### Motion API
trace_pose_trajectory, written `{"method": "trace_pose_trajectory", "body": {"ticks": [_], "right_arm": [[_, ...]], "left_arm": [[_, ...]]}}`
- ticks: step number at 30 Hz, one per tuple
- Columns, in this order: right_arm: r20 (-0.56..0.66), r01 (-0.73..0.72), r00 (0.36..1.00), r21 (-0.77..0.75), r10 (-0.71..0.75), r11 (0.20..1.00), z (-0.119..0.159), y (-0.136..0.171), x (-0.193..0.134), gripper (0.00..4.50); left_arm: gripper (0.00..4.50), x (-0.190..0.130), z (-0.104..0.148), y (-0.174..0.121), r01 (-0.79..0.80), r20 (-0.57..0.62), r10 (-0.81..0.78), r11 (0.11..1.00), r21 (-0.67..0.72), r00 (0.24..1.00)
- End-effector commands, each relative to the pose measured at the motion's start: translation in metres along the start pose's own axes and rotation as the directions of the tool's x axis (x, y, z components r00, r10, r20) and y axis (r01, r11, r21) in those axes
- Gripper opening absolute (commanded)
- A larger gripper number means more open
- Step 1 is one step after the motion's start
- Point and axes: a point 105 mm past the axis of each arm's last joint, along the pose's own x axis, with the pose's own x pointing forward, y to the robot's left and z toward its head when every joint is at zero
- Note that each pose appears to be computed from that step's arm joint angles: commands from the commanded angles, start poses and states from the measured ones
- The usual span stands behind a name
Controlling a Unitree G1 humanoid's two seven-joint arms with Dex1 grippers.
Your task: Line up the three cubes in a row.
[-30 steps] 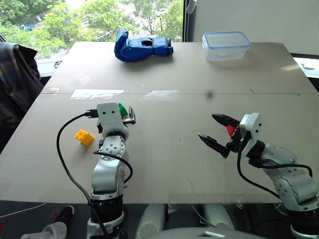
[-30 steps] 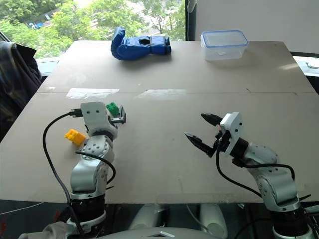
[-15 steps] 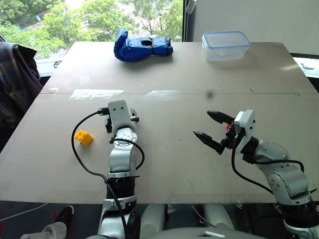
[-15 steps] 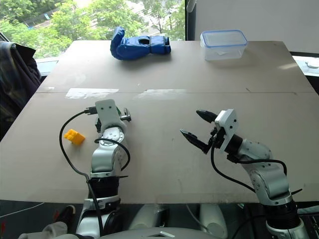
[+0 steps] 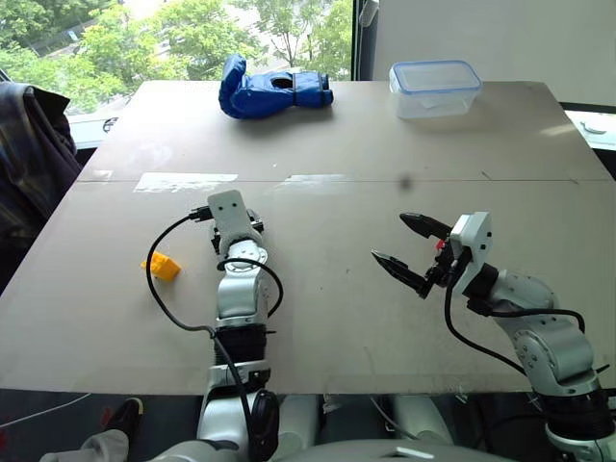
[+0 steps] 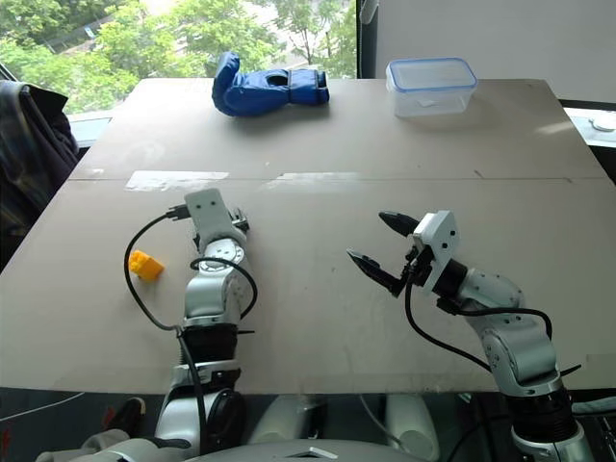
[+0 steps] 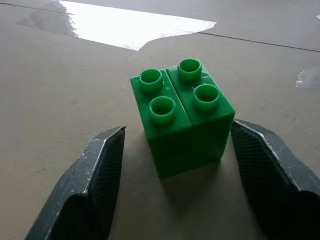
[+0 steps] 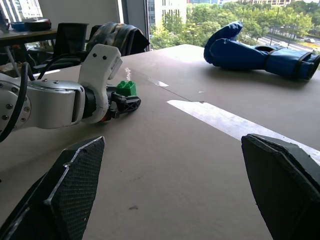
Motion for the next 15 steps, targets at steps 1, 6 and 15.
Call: {"method": "trace_pose_trajectory", "body": {"ticks": [1, 6, 15], "right_arm": [[0.039, -0.001, 0.999, -0.027, 0.002, 1.000, 0.010, 0.001, -0.001, 4.50], [0.042, 0.005, 0.999, -0.029, -0.004, 1.000, 0.010, -0.001, -0.001, 4.50], [0.002, 0.063, 0.998, -0.044, -0.063, 0.997, 0.008, -0.018, -0.022, 4.50]], "left_arm": [[1.48, -0.002, -0.001, 0.007, -0.028, 0.008, 0.028, 1.000, -0.004, 1.000], [1.48, -0.004, 0.000, 0.004, 0.044, 0.059, -0.047, 0.997, 0.060, 0.997], [1.48, -0.051, 0.015, -0.053, 0.738, 0.158, -0.755, 0.656, 0.159, 0.637]]}}
